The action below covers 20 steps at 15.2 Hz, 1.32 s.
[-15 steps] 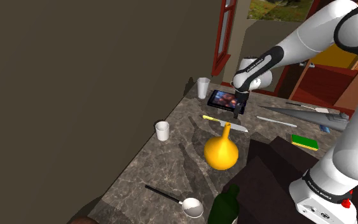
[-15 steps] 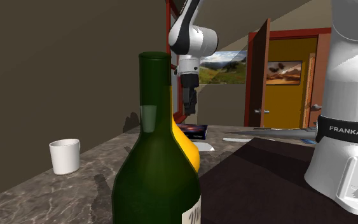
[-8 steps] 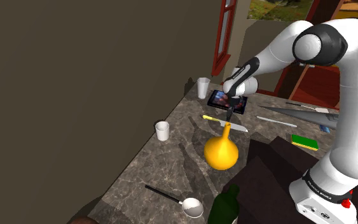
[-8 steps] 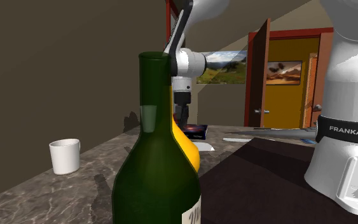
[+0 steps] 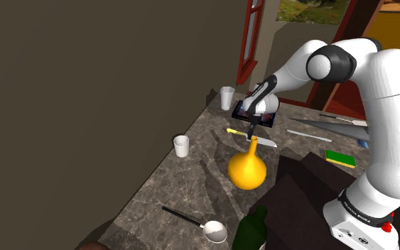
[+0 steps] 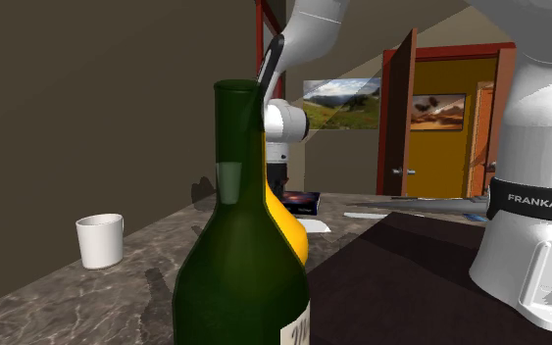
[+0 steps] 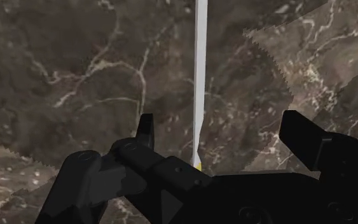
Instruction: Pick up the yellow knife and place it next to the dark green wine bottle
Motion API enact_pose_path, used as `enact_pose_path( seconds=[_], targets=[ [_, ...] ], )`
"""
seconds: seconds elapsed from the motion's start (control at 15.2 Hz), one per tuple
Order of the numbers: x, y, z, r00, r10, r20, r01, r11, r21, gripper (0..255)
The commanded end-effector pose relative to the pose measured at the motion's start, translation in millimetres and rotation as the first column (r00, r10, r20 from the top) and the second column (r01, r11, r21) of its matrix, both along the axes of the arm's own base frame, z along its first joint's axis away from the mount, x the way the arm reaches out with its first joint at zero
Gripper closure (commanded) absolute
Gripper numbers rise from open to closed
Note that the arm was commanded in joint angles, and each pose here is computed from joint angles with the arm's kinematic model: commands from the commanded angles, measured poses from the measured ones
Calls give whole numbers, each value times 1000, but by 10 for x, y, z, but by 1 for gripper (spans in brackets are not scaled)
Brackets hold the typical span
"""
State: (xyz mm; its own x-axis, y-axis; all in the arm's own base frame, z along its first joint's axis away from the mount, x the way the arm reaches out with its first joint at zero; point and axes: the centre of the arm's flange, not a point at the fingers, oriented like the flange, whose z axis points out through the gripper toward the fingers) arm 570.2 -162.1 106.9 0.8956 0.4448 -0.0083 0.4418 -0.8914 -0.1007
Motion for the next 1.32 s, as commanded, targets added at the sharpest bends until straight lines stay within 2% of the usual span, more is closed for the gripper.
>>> enact_pose_path(
  seconds=[0.0,0.13,0.66,0.73,1.25],
  targets=[
    [-5,-6,-106,1000,0,0,0,1000,0,0],
    [-12,5,-242,1000,0,0,0,1000,0,0],
    [-12,6,-241,1000,0,0,0,1000,0,0],
    [-12,6,-241,1000,0,0,0,1000,0,255],
    [-12,6,-241,1000,0,0,0,1000,0,255]
  ],
)
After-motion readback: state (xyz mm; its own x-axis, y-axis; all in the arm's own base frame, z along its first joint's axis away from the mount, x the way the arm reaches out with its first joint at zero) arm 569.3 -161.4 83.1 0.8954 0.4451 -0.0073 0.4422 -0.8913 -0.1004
